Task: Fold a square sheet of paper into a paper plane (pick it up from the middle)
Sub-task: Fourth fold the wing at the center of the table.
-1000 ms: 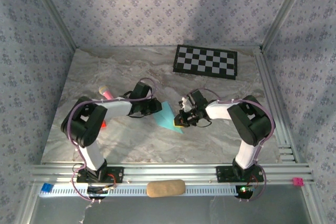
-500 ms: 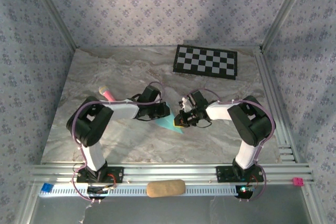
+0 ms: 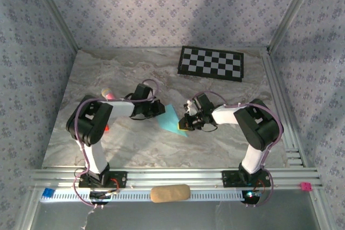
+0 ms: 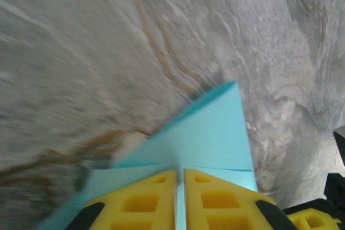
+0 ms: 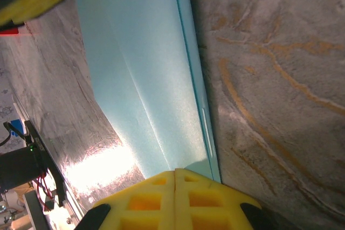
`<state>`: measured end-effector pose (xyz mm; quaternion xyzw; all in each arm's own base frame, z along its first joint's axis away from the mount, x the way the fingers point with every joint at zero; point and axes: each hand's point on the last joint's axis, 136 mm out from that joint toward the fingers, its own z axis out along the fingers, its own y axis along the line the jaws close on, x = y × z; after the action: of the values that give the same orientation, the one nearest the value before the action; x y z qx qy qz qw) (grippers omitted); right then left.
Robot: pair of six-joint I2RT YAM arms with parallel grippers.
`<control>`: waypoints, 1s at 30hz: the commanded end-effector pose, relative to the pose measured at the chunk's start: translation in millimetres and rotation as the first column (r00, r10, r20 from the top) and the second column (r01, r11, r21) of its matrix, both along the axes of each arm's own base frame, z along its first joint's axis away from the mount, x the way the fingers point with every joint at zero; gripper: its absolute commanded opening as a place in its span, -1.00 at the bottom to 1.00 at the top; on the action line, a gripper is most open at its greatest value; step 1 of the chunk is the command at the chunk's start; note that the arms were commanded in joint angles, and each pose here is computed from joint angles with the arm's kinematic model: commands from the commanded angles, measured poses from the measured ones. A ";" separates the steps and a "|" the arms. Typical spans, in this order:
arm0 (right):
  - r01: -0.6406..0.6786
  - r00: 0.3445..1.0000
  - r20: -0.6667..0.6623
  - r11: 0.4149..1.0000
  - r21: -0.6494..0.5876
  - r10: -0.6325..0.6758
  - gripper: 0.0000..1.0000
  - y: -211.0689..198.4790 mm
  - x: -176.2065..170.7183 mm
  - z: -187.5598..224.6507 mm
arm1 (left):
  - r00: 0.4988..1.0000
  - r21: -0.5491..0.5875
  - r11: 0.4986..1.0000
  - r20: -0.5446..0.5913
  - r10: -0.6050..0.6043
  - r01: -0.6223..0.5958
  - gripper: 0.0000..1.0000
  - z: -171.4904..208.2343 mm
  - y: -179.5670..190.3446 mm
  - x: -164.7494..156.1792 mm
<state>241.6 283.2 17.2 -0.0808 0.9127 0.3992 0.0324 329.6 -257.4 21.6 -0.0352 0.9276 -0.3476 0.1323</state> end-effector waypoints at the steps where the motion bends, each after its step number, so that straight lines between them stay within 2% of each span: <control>1: 0.029 0.993 -0.105 0.979 -0.200 -0.051 -1.00 -34.8 -26.5 -45.0 | 0.998 0.093 0.994 0.004 0.062 -0.062 -0.72 -13.6 41.3 13.0; 6: 0.036 0.993 -0.102 0.981 -0.190 -0.056 -1.00 -32.7 -24.2 -43.1 | 0.998 0.072 0.996 0.019 0.060 -0.062 -0.71 -0.9 45.6 19.3; 11: 0.050 0.993 -0.099 0.984 -0.172 -0.068 -1.00 -28.7 -21.0 -39.2 | 0.994 0.033 0.997 0.089 0.064 -0.067 -0.63 38.8 37.8 25.7; 15: 0.052 0.994 -0.086 0.987 -0.153 -0.065 -1.00 -22.8 -16.4 -31.2 | 0.987 0.068 0.997 0.159 0.034 -0.045 -0.58 71.9 25.0 20.8; 18: 0.052 0.996 -0.067 0.989 -0.138 -0.062 -1.00 -19.2 -12.3 -24.1 | 0.984 0.064 0.998 0.175 -0.007 -0.005 -0.55 81.2 5.8 9.4; 25: 0.055 0.996 -0.059 0.989 -0.137 -0.063 -1.00 -17.4 -9.3 -19.6 | 0.990 0.036 0.995 0.104 -0.100 0.097 -0.56 54.4 -42.2 -20.0; 30: 0.054 0.997 -0.051 0.991 -0.125 -0.061 -1.00 -15.9 -8.3 -15.8 | 0.992 0.073 0.990 0.037 -0.120 0.117 -0.61 26.1 -53.8 -31.6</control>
<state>243.1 283.9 19.0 -0.0693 0.9174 0.3905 0.0345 297.6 -305.8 54.1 0.0399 0.9344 -0.3249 0.1403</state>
